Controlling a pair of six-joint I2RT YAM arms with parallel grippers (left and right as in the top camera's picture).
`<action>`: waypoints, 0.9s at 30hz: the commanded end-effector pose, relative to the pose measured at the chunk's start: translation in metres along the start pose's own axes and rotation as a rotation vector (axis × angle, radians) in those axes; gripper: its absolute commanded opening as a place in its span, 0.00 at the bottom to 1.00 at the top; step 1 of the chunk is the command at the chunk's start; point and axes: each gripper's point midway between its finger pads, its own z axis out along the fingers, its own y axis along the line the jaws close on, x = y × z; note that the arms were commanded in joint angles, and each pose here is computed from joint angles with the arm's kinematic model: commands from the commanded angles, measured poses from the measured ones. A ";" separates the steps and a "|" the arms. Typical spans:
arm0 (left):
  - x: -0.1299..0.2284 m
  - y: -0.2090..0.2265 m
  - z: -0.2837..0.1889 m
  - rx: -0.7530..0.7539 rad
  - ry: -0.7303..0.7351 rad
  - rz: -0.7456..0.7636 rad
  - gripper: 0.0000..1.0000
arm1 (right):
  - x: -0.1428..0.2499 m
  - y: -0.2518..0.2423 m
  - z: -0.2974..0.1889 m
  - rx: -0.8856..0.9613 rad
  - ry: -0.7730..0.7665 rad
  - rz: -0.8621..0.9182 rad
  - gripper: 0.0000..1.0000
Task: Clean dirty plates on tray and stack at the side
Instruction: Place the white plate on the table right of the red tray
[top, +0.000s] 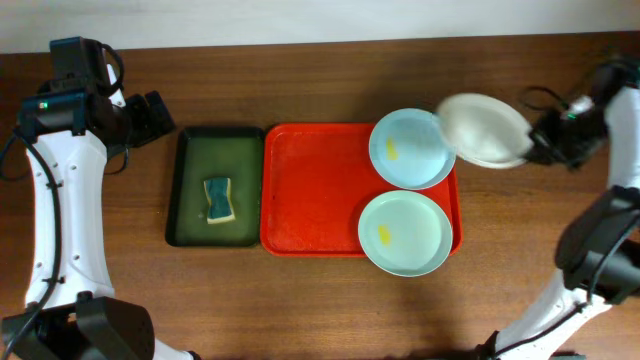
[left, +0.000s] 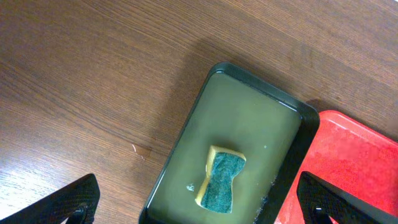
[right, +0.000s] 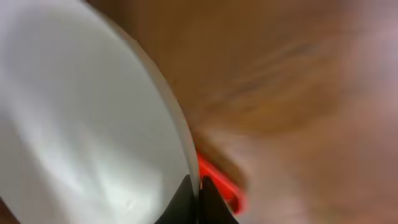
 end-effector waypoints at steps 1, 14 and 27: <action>-0.002 -0.003 -0.001 0.010 -0.005 -0.008 0.99 | -0.014 -0.056 -0.013 0.124 -0.037 0.083 0.04; -0.002 -0.003 -0.001 0.010 -0.006 -0.008 0.99 | -0.011 -0.094 0.051 0.210 -0.015 0.076 0.04; -0.002 -0.003 -0.001 0.010 -0.005 -0.008 0.99 | -0.009 -0.094 0.065 0.204 -0.013 0.067 0.44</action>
